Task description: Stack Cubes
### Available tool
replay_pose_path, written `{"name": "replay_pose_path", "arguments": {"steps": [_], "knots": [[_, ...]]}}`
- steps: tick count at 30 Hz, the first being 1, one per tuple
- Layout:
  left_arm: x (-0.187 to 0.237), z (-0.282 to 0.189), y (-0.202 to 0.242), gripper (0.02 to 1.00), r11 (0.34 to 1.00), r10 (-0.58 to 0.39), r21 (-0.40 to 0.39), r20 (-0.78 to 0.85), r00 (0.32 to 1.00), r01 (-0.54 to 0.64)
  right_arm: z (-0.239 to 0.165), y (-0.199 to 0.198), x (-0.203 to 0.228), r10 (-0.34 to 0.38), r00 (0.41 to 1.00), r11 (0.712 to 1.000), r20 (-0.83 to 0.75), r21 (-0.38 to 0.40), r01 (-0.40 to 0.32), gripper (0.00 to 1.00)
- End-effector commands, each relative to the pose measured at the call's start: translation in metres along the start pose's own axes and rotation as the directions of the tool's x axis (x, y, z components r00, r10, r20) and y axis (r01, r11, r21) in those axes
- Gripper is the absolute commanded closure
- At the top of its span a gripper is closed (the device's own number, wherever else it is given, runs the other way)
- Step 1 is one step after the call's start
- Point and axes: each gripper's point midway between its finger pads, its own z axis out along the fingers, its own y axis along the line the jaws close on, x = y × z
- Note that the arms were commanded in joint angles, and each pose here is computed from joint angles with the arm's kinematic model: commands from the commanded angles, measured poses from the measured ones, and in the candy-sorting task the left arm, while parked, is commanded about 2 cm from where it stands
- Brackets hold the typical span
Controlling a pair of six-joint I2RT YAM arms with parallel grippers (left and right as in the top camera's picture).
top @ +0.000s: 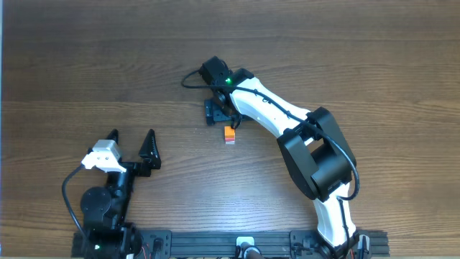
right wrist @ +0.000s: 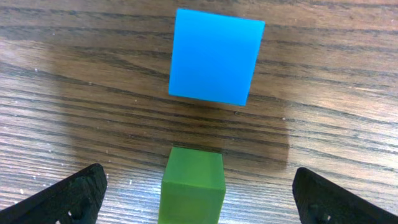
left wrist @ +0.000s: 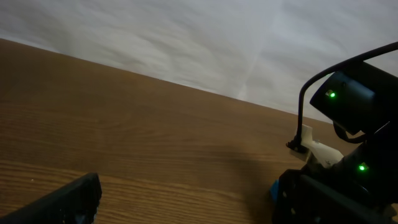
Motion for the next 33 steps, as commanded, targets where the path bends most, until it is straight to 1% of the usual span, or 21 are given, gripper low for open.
{"name": "replay_pose_path", "arguments": {"steps": [1,4,11,14,19,22,26,29,33], "knots": [[0.0024,0.0000,-0.0014,0.020,1.000,0.014,0.009,-0.004,1.000,-0.014,0.0045,0.0004,-0.0035,0.023,1.000,1.000,0.003,0.009,-0.023,0.042],[0.0024,0.0000,-0.0014,0.018,1.000,0.014,0.009,-0.004,1.000,-0.014,0.0059,0.0001,-0.0029,0.033,0.999,0.999,0.001,0.010,-0.033,0.069],[0.0024,0.0000,-0.0014,0.020,1.000,0.014,0.009,-0.004,1.000,-0.014,0.0095,-0.0007,-0.0011,0.033,0.999,0.999,-0.009,0.016,-0.033,0.150],[0.0024,0.0000,-0.0014,0.018,1.000,0.014,0.009,-0.004,1.000,-0.014,0.0097,-0.0008,-0.0010,0.033,0.999,0.999,-0.009,0.016,-0.032,0.200],[0.0024,0.0000,-0.0014,0.018,1.000,0.013,0.009,-0.004,1.000,-0.013,0.0099,-0.0010,-0.0008,0.032,0.999,0.999,-0.010,0.017,-0.032,0.237],[0.0024,0.0000,-0.0014,0.018,1.000,0.014,0.009,-0.004,1.000,-0.014,0.0099,-0.0014,-0.0011,0.032,0.999,0.999,-0.008,0.019,-0.032,0.281],[0.0023,0.0000,-0.0013,0.018,1.000,0.014,0.009,-0.004,1.000,-0.014,0.0099,-0.0014,-0.0011,0.032,0.999,0.999,-0.008,0.020,-0.032,0.349],[0.0024,0.0000,-0.0014,0.020,1.000,0.014,0.009,-0.004,1.000,-0.014,0.0099,-0.0015,-0.0009,0.032,0.999,0.999,-0.009,0.020,-0.032,0.432],[0.0024,0.0000,-0.0014,0.018,1.000,0.013,0.009,-0.004,1.000,-0.013,0.0099,-0.0017,-0.0007,0.032,0.999,0.999,-0.010,0.021,-0.032,0.511]]}}
